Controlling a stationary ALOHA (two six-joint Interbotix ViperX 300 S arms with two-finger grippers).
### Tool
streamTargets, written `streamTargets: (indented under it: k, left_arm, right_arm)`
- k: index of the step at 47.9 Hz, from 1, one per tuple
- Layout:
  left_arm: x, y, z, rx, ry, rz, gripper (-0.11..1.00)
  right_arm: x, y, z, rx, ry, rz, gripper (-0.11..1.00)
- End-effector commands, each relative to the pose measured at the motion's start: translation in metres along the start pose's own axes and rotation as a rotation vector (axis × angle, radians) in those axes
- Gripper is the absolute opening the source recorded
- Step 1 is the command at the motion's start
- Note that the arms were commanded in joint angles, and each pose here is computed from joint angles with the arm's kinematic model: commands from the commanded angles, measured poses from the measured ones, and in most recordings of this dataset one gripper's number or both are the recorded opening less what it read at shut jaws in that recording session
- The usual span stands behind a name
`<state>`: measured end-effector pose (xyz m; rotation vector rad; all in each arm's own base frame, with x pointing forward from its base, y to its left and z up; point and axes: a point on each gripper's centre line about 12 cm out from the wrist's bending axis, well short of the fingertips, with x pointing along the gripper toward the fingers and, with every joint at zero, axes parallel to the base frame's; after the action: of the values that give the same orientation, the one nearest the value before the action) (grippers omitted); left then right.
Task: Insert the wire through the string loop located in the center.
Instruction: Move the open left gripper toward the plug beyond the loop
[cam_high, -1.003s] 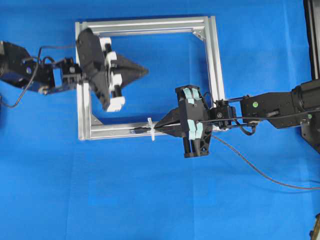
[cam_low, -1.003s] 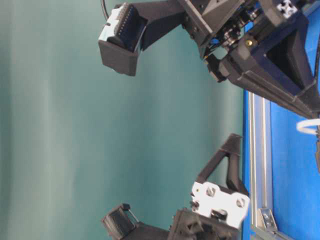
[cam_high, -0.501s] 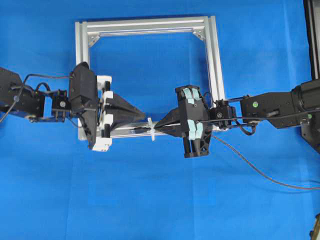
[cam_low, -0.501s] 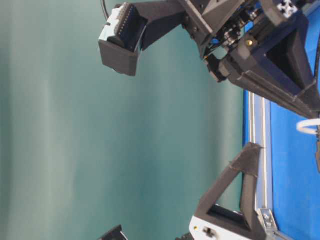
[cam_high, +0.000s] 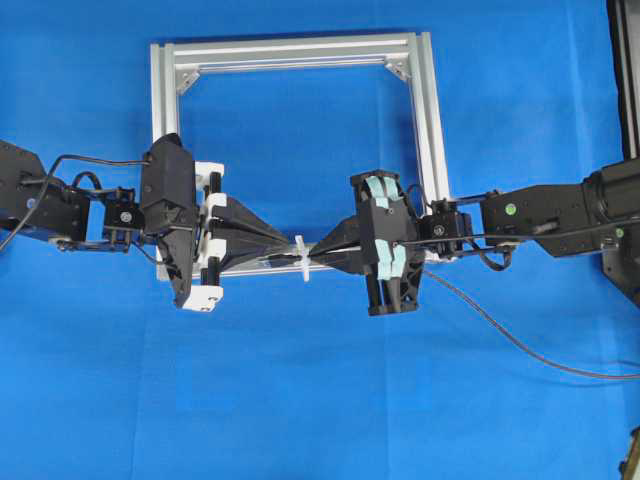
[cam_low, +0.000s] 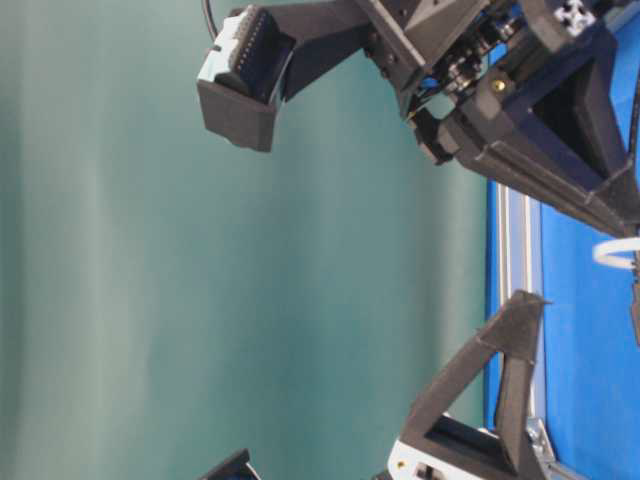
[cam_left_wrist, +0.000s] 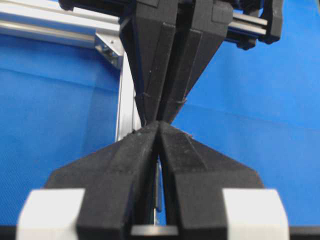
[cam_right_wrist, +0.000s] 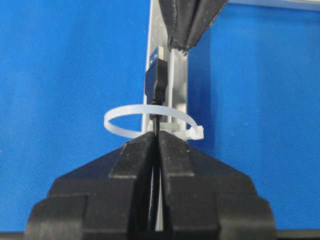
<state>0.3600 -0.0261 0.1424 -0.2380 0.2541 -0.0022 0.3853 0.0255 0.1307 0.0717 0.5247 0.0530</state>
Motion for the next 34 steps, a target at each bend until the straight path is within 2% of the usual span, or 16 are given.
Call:
streamTargets:
  k: [1,4,7,14,19,22,30,34]
  left_arm:
    - [0.002,-0.005,0.013,0.0,-0.038,-0.014,0.01]
    - [0.002,-0.005,0.013,0.001,-0.038,-0.014,0.08]
    - [0.002,-0.005,0.013,0.002,-0.037,-0.015,0.21]
    - [0.003,-0.007,0.013,0.001,-0.038,-0.02,0.66]
    - [0.003,-0.009,0.011,0.002,-0.023,-0.022,0.89]
    - [0.004,-0.009,0.01,0.002,-0.012,-0.02,0.93]
    - [0.007,-0.008,0.006,0.002,0.024,-0.013,0.92]
    - [0.011,-0.008,-0.005,0.006,0.062,-0.009,0.92]
  right_arm:
    - [-0.001,0.002,0.013,-0.004,-0.041,0.006,-0.02]
    - [-0.001,0.002,0.013,-0.004,-0.042,0.006,-0.02]
    - [-0.001,0.002,0.013,-0.004,-0.041,0.006,-0.02]
    - [-0.001,0.002,0.013,-0.004,-0.041,0.006,-0.02]
    - [-0.001,0.002,0.013,-0.004,-0.042,0.006,-0.02]
    - [-0.001,0.002,0.013,-0.003,-0.041,0.006,-0.02]
    - [-0.001,0.002,0.013,-0.003,-0.041,0.006,-0.02]
    - [-0.001,0.002,0.013,-0.003,-0.041,0.006,-0.02]
